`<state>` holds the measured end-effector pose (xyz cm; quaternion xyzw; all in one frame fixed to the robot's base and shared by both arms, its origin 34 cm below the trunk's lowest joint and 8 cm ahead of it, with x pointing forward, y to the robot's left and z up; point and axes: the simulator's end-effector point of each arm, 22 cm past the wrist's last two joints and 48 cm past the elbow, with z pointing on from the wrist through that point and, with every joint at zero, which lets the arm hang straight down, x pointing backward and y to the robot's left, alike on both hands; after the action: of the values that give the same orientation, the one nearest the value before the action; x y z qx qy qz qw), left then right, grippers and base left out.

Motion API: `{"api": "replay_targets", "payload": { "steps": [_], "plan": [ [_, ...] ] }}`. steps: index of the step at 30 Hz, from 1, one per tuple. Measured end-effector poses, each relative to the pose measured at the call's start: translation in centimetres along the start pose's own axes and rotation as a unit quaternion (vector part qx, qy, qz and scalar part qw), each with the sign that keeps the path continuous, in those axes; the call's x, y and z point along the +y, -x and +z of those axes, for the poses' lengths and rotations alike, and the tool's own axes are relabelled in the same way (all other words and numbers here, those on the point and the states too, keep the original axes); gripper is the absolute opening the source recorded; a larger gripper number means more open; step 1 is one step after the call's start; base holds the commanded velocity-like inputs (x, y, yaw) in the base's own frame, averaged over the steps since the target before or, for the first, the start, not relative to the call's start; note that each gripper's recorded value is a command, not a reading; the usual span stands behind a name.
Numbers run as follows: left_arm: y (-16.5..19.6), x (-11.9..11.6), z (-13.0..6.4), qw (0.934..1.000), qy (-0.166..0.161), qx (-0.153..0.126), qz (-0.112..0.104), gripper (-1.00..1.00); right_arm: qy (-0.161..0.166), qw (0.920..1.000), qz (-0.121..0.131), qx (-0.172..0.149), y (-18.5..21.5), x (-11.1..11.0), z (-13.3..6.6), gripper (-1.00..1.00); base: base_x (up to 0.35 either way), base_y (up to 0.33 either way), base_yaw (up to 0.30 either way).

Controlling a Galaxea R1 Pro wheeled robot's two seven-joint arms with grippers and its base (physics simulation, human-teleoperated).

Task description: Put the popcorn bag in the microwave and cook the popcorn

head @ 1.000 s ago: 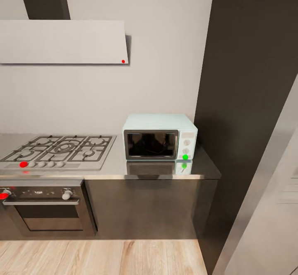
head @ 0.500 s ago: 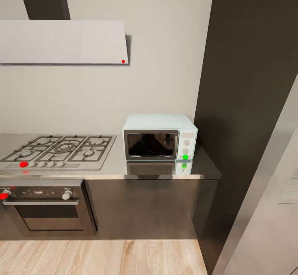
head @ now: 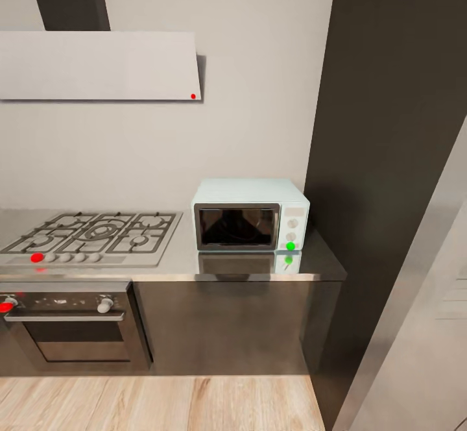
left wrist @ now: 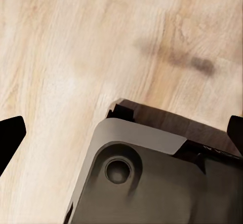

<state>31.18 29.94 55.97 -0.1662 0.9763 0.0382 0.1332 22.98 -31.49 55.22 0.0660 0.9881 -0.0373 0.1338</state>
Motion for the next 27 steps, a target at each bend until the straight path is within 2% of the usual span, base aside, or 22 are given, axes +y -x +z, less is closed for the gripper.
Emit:
{"api": "replay_targets", "payload": {
  "steps": [1, 27],
  "plan": [
    [0.01, 0.01, 0.0, 1.0, 0.0, 0.0, 0.0, 1.0, -0.004, 1.0, 0.002, -0.001, 0.08, -0.52, 0.01, -1.0, 0.0, 0.0, 0.0],
    [0.0, 0.01, 0.0, 1.0, 0.0, 0.0, 0.0, 1.0, -0.004, 1.0, 0.002, -0.001, 0.09, -0.54, 0.01, -1.0, 0.0, 0.0, 0.0]
  ]
}}
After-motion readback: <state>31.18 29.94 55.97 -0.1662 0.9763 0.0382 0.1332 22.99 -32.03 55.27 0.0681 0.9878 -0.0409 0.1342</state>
